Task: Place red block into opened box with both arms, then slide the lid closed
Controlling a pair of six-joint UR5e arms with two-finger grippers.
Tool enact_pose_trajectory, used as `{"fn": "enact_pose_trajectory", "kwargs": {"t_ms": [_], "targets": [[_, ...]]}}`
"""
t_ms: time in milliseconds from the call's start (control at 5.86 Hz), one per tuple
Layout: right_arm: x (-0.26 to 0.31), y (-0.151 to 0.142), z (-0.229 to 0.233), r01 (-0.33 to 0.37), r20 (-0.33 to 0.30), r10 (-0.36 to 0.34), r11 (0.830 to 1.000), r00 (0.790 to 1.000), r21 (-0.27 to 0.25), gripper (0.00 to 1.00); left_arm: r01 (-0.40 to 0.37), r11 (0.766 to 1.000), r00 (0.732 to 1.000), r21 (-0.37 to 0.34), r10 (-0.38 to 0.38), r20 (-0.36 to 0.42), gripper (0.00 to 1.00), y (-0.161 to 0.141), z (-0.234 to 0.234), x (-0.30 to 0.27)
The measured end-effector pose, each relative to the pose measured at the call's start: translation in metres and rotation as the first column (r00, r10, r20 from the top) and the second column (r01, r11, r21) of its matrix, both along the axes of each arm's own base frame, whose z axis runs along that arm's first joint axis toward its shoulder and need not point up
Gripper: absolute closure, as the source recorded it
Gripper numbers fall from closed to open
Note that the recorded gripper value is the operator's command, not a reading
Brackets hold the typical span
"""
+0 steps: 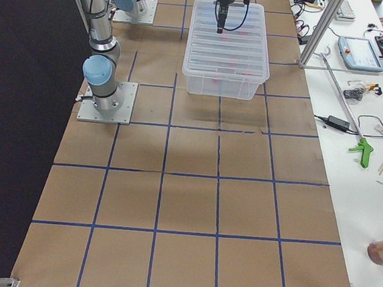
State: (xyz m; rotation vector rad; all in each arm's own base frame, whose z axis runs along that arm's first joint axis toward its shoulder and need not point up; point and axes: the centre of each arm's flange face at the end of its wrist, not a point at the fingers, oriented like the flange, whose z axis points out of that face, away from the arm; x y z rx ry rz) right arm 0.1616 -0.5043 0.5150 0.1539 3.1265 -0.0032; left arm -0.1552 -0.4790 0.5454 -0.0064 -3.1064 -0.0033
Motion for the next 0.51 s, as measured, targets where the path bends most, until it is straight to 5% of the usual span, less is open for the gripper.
{"fn": "enact_pose_trajectory", "kwargs": {"t_ms": [512], "targets": [[0.0,0.001,-0.001,0.0,0.001,0.0,1.0,1.0,0.003,0.0,-0.004,1.0,1.0,-0.025,0.004,-0.006,0.01,-0.022,-0.003,0.0]]}}
